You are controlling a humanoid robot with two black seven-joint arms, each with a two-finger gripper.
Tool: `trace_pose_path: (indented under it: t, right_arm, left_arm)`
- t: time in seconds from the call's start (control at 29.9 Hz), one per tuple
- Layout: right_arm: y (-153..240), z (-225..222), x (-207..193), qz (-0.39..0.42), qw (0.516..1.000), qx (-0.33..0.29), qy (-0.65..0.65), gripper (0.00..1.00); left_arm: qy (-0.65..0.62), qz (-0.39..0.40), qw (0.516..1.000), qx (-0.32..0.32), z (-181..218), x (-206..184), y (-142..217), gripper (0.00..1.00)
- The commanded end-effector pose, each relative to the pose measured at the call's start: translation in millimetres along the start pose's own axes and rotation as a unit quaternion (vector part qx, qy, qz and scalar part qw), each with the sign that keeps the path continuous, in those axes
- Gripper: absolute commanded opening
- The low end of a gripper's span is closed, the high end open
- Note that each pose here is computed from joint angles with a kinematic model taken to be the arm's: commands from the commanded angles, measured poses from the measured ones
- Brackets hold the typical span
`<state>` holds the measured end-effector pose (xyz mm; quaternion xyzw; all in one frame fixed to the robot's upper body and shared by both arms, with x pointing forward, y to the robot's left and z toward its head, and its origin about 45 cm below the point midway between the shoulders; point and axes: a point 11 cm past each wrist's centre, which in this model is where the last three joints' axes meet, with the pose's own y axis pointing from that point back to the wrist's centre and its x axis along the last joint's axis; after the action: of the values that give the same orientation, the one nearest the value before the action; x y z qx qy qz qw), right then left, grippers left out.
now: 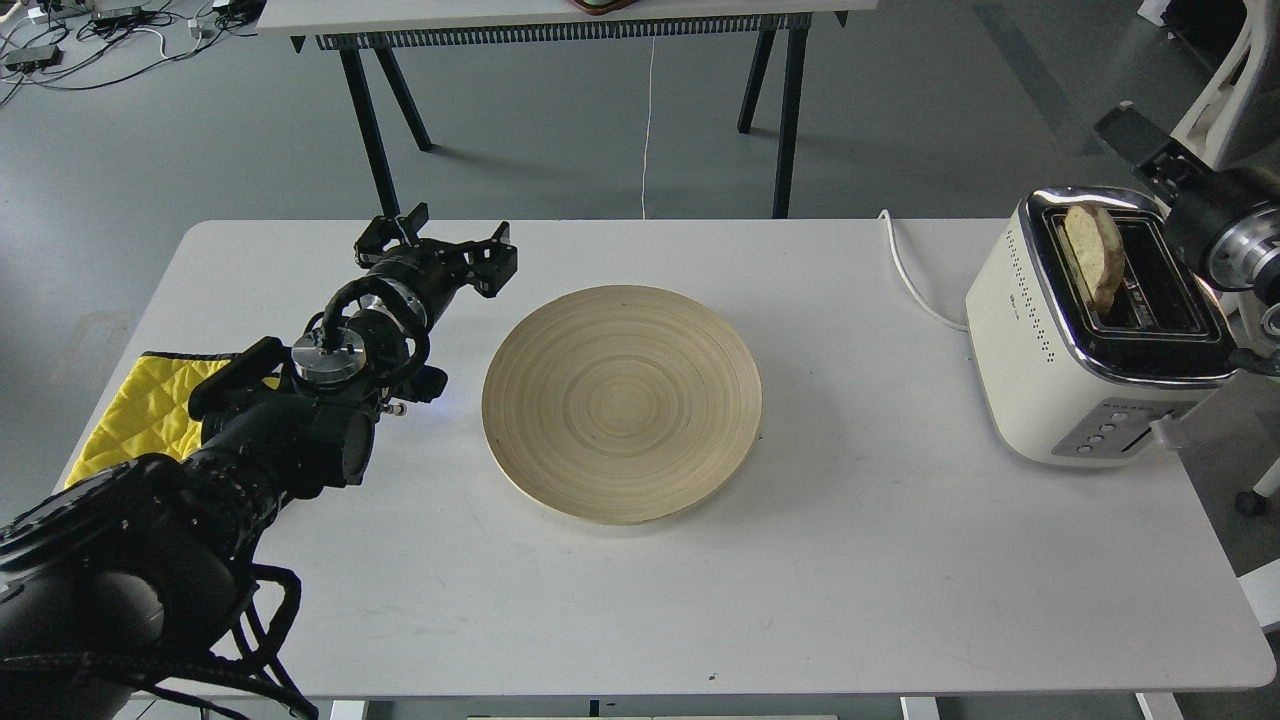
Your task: Put bread in toaster with right arm
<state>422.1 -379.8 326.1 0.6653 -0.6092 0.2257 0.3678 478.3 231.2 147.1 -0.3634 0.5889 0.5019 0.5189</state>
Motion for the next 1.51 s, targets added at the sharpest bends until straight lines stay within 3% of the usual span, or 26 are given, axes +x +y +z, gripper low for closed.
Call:
trace_pose_path:
  t: [0.0,0.23,0.37,0.5,0.74,1.04,1.47]
  right_arm:
    - [-11,-41,0,0.007,0.997,0.037,-0.065,1.0]
    - [-32,-105,-34,-0.015,0.987,0.104,-0.122,1.0]
    - [-57,-105,-90,-0.033,0.981,0.105,-0.161,1.0]
    - [-63,-111,-137,-0.092,0.956,0.161,-0.228,1.0]
    - [-51,-112,-167,-0.195,0.887,0.242,-0.341,1.0]
    - [-57,-55,-192,-0.258,0.813,0.186,-0.487,1.0]
    - [-49,-43,-214,-0.278,0.799,0.171,-0.506,1.0]
  left_arm:
    - [0.0,0.0,1.0,0.0,0,0,0,1.0]
    - [0.0,0.0,1.0,0.0,0,0,0,1.0]
    - [0.0,0.0,1.0,0.0,0,0,0,1.0]
    - [0.0,0.0,1.0,0.0,0,0,0,1.0]
    - [0.0,0.0,1.0,0.0,0,0,0,1.0]
    - [0.0,0.0,1.0,0.0,0,0,0,1.0]
    - [0.0,0.0,1.0,0.0,0,0,0,1.0]
